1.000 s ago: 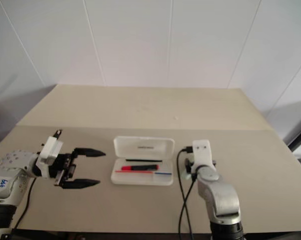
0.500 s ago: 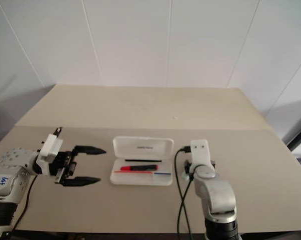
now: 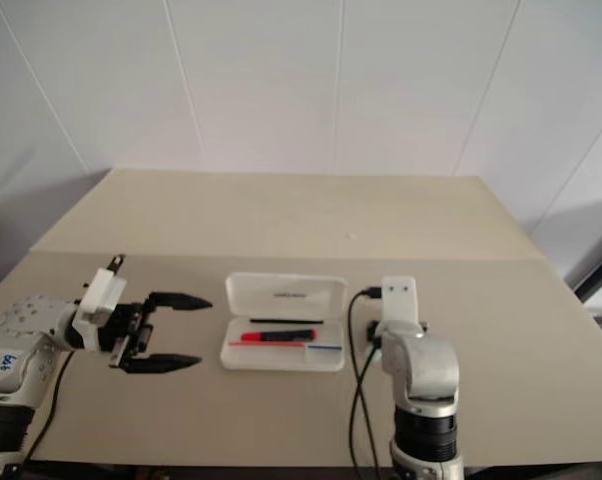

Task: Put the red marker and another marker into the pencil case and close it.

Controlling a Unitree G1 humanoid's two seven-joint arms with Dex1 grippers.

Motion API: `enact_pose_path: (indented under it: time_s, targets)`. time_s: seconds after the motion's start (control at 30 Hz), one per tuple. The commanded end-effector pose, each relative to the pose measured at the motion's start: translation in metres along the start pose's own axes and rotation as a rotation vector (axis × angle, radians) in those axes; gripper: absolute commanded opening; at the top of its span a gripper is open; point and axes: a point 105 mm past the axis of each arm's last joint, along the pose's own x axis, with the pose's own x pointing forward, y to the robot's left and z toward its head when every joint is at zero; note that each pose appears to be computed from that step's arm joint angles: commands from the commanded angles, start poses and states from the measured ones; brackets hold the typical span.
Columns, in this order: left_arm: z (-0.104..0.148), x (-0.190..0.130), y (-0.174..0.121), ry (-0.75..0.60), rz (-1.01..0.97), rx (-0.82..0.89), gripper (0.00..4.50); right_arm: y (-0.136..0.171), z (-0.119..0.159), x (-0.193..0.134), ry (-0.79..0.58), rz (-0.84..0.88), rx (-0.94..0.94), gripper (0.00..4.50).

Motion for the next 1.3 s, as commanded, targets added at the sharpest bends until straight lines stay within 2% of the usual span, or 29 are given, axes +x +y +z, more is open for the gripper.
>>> enact_pose_path:
  time_s: [0.03,0.17,0.23,0.43,0.73,0.9,1.03,1.17,1.3]
  targets:
    - [0.010,-0.003,-0.001,-0.005,0.002,0.039,4.50,-0.015,-0.015,0.006,0.077,-0.078,0.010,3.67]
    - [0.009,-0.004,-0.001,-0.004,0.005,0.040,4.50,-0.018,-0.014,0.007,0.073,-0.082,0.010,2.37]
    - [0.009,-0.003,-0.001,-0.007,0.005,0.042,4.50,-0.019,-0.010,0.007,0.051,-0.076,0.007,1.87]
    - [0.008,-0.002,0.001,-0.009,0.004,0.042,4.50,-0.020,0.001,0.005,0.004,-0.037,-0.004,1.87]
    - [0.007,-0.002,0.004,-0.010,-0.001,0.039,4.50,-0.014,0.030,-0.011,-0.143,0.164,-0.088,1.87]
    - [0.006,-0.002,0.006,-0.012,-0.006,0.040,4.50,-0.012,0.044,-0.022,-0.202,0.261,-0.046,1.87]
    - [0.006,0.000,0.006,-0.019,-0.014,0.037,4.50,-0.008,0.068,-0.040,-0.333,0.380,-0.019,1.87]
    - [0.005,0.001,0.006,-0.028,-0.022,0.029,4.50,-0.009,0.092,-0.068,-0.497,0.504,-0.125,1.87]
    - [0.004,0.001,0.005,-0.036,-0.020,0.025,4.50,-0.008,0.098,-0.086,-0.540,0.607,-0.232,1.87]
